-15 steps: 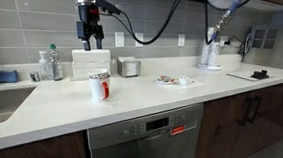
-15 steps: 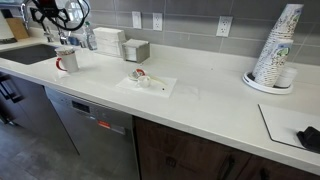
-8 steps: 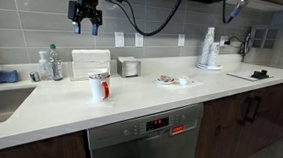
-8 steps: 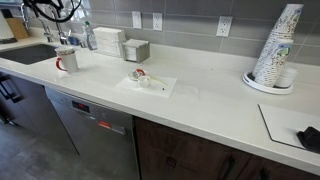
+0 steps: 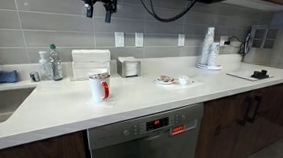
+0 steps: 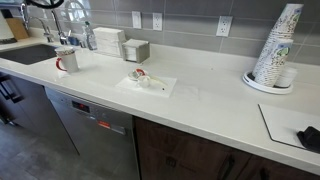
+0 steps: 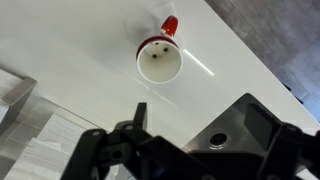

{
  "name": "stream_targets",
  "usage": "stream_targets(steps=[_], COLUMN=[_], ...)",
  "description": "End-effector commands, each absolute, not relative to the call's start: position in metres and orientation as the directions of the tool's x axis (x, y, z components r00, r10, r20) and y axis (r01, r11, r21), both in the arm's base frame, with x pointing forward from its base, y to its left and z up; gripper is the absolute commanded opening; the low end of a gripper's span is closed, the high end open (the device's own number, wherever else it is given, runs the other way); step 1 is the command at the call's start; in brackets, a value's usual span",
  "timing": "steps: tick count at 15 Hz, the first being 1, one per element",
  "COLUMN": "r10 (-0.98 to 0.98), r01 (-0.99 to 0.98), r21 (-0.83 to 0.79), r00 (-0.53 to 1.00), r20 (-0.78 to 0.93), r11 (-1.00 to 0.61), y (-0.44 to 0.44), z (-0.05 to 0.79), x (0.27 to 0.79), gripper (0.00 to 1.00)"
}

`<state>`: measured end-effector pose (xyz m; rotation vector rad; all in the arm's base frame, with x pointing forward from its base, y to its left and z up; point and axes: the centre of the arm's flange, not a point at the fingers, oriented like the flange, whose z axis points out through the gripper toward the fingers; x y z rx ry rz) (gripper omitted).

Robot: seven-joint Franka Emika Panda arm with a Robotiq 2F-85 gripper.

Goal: Pick up the stick like object on the right side of the counter and put it in the paper cup inside the mug on the left

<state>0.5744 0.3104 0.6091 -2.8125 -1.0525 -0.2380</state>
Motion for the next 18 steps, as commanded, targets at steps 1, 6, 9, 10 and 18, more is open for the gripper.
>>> stream_targets(steps=[1,6,9,10,18], r10=[0.556,0.385,0.281,0.266,0.319], r01=[0.57,0.384,0.28,0.265,0.318], r21=[-0.101,-0.075,-0.025,-0.02,-0.034], r00=[0.819,0.923,0.954,0.954,0.942], r20=[0.14,0.004,-0.104,-0.137,-0.1], r11=[-0.815,-0.92,-0.96,-0.964,-0.948], y=[0.262,0.217,0.181,0.167,0.197], z=[0.601,0.605,0.598,0.593,0.607], x=[0.504,0.449,0.41,0.396,0.437], gripper=[1.0,1.0,1.0,1.0,1.0])
